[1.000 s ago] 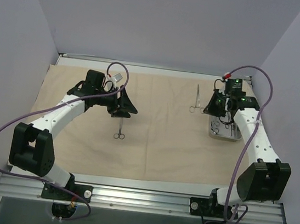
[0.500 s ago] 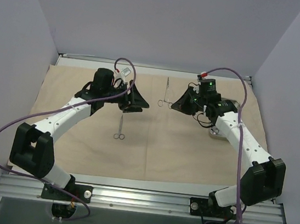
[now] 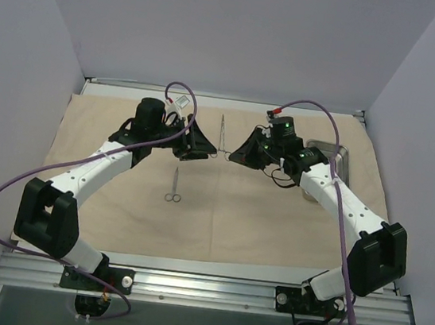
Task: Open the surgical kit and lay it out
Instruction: Place the medical item in the surgical kit.
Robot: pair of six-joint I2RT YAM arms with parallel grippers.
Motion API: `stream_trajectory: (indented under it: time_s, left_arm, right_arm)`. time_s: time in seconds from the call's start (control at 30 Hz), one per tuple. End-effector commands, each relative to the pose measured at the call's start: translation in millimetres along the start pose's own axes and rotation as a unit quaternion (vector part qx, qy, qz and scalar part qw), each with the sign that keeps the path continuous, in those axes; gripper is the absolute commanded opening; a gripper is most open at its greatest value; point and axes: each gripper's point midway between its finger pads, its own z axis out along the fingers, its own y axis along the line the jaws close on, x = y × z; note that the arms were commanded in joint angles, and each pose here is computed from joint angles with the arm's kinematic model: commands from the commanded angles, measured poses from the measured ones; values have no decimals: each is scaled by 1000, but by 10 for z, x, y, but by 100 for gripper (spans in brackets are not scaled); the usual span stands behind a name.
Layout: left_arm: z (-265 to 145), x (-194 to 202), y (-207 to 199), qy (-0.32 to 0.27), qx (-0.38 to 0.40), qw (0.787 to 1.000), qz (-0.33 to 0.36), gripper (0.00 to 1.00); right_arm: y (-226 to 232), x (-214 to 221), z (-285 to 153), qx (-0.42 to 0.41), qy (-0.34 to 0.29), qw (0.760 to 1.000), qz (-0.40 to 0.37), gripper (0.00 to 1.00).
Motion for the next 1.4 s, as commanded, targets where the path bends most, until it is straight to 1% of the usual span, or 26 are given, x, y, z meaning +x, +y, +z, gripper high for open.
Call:
stream_trajectory:
  time_s: [0.0, 0.23, 0.33, 0.37, 0.47, 0.57, 0.6, 0.63, 0.7, 0.77, 0.8, 0.83, 0.9, 0.97, 1.07, 1.1, 1.17, 1.2, 1.23, 1.3, 1.37]
  left_arm:
    - [-36, -56, -165, -15, 20, 999, 28, 61]
    - [9, -52, -138, -9, 22, 999, 25, 53]
    - [20, -58, -144, -7, 25, 999, 27, 44]
    - [22, -59, -146, -7, 25, 999, 27, 38]
    - [27, -66, -132, -6, 23, 999, 29, 31]
    - [42, -52, -120, -1, 24, 999, 30, 17]
    - [49, -51, -108, 0, 23, 999, 31, 7]
    - [44, -49, -99, 1, 21, 999, 32, 2]
    - [38, -4, 3, 11, 1, 999, 34, 2]
    - [19, 18, 102, 16, -22, 999, 38, 2]
    - [-7, 92, 214, 30, -44, 998, 41, 2]
    - [-25, 104, 273, 32, -54, 997, 42, 2]
    - [-59, 206, 421, 46, -70, 996, 38, 2]
    - [-86, 313, 600, 55, -86, 994, 27, 2]
    - [-106, 412, 718, 62, -93, 994, 18, 2]
    - [-122, 468, 785, 66, -98, 993, 11, 2]
    - [-152, 516, 869, 67, -110, 992, 3, 2]
    - [-188, 501, 896, 58, -116, 992, 3, 2]
    - [-207, 560, 988, 61, -121, 991, -8, 2]
    - [-235, 549, 1050, 54, -119, 991, -21, 2]
    - [-231, 608, 1116, 63, -119, 990, -32, 2]
  right_arm:
    - [120, -52, 21, -15, -11, 1000, 1, 0]
    - [160, -8, 81, -23, -2, 1000, 5, 0]
    - [155, 20, 97, -22, 2, 1000, 6, 0]
    - [157, 23, 101, -23, 3, 1000, 6, 0]
    - [173, 42, 114, -25, 6, 1000, 5, 0]
    - [191, 64, 131, -27, 10, 1000, 6, 0]
    - [197, 69, 139, -28, 11, 1000, 5, 0]
    - [202, 78, 141, -28, 13, 1000, 4, 0]
    - [210, 77, 144, -29, 16, 999, -2, 0]
    - [134, 95, 134, -10, 20, 1000, -4, 21]
    - [151, 48, 99, -5, 14, 1000, -19, 31]
    - [47, 29, 76, 23, 9, 999, -23, 48]
    - [61, -74, -20, 34, -9, 998, -48, 69]
    - [-73, -154, -108, 69, -20, 996, -57, 72]
    - [-202, -274, -264, 96, -36, 992, -74, 74]
    - [-278, -357, -340, 103, -46, 991, -67, 74]
    - [-457, -353, -399, 115, -42, 991, -58, 75]
    - [-478, -360, -470, 107, -43, 992, -53, 75]
    - [-595, -427, -529, 113, -52, 991, -42, 75]
    - [-721, -394, -611, 119, -53, 991, -38, 76]
    - [-810, -383, -663, 125, -53, 990, -36, 76]
